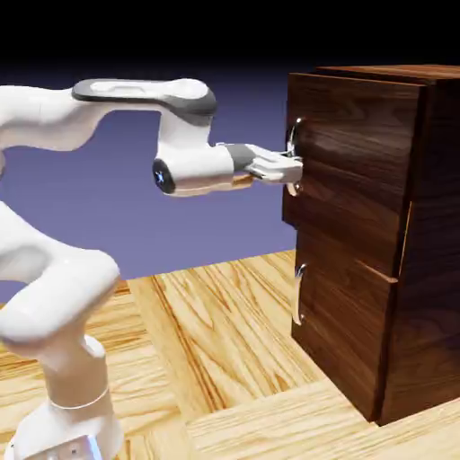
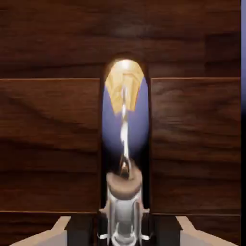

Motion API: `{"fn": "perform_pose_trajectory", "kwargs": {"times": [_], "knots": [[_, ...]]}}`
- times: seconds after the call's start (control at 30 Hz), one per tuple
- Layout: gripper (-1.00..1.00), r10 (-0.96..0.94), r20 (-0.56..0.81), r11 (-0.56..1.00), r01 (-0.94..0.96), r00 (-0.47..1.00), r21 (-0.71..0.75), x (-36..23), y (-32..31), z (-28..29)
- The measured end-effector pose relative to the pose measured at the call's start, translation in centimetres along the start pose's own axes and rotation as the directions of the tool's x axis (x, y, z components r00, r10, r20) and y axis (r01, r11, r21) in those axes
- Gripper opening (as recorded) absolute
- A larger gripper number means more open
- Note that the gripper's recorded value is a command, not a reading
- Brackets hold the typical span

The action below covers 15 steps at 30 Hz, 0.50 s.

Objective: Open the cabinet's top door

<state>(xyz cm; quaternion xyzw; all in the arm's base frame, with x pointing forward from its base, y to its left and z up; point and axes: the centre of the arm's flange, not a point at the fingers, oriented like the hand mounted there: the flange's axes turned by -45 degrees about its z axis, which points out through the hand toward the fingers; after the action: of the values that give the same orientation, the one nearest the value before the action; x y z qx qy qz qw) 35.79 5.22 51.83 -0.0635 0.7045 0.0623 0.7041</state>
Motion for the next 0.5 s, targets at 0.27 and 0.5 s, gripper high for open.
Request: {"fn": "perform_pose_trajectory", "kwargs": {"times": [0.27, 0.5], "knots": [[-1.0, -0.001, 0.0, 0.98, 0.001, 1.0, -0.198, 0.0, -3.4, -5.0], [-1.0, 0.002, 0.001, 0.937, -0.001, 1.0, -0.35, 0.0, -6.8, -8.4]]}}
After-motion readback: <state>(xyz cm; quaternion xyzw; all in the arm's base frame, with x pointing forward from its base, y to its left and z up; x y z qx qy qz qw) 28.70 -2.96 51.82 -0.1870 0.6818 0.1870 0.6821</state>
